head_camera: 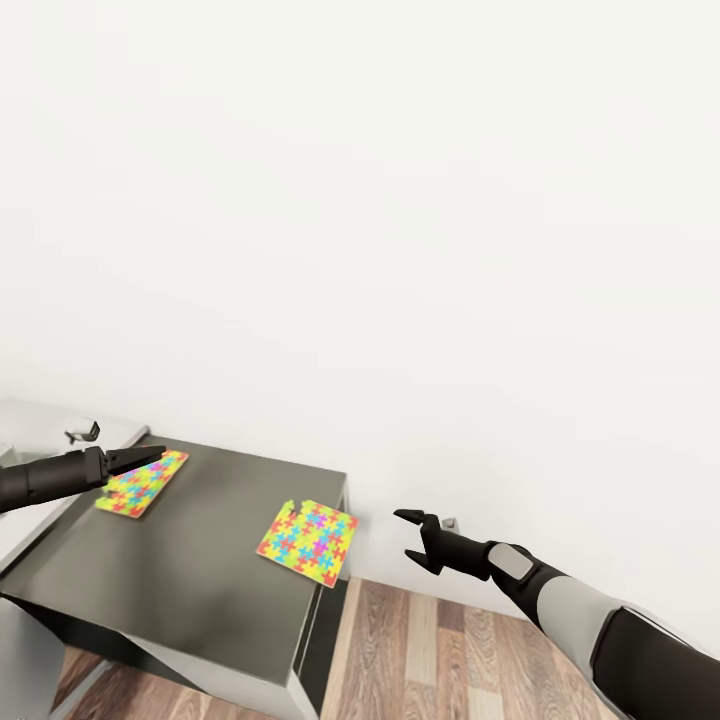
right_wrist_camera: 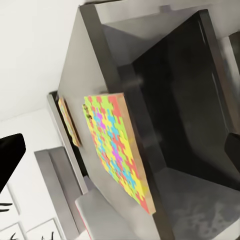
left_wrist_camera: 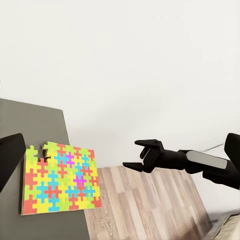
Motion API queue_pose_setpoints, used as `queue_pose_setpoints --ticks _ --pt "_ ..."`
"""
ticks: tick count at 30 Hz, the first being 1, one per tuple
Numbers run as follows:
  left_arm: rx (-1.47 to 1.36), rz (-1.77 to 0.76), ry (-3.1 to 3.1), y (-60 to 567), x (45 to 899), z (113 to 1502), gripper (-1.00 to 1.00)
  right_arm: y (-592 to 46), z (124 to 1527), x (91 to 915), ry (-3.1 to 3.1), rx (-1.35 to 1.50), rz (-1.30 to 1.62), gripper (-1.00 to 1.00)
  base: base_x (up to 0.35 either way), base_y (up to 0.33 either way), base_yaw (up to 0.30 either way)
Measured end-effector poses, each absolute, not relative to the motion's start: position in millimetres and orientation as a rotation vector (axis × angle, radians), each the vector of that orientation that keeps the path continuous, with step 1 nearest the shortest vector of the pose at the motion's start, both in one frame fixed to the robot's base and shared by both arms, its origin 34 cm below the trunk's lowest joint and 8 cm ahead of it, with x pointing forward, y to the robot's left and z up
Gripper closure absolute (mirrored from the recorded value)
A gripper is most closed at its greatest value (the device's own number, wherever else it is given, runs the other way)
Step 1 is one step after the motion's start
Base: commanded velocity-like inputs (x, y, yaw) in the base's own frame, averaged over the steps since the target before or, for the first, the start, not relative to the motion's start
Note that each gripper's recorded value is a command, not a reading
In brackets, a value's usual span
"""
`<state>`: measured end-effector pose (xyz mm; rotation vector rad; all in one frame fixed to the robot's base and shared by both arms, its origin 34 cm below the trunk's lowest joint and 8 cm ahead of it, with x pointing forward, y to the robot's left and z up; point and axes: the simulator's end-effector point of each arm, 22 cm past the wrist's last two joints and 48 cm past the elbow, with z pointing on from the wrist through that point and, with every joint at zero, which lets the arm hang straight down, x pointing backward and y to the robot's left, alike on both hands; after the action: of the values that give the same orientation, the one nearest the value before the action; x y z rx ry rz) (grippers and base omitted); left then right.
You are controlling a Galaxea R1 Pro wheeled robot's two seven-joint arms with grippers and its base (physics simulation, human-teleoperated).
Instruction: Put all the toys in the child's room - the three board games (two on the bed and one on the table), the two jigsaw puzzles on the table, and the tennis ball on the table - inside the toy box on the table in the child's room.
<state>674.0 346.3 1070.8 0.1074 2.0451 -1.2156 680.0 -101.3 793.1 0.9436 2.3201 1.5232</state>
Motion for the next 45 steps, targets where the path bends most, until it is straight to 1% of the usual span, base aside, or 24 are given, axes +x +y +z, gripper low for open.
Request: queue_pose_setpoints --ticks 10,19,45 --pt "0.109 -1.214 2.043 346.4 673.7 1072.1 -1.0 -101.4 794.7 680.6 2.317 0.941 1.524 -1.0 0.015 0.007 0.069" --pt "0.109 -1.214 2.043 346.4 673.7 1072.3 -1.0 -101.4 794.8 680.6 2.317 0.94 1.524 -1.0 0.083 0.052 0.007" --pt "0.102 -1.212 2.038 349.1 675.4 1068.1 -1.0 -101.4 789.2 681.8 2.319 0.938 1.522 -1.0 0.003 0.002 0.0"
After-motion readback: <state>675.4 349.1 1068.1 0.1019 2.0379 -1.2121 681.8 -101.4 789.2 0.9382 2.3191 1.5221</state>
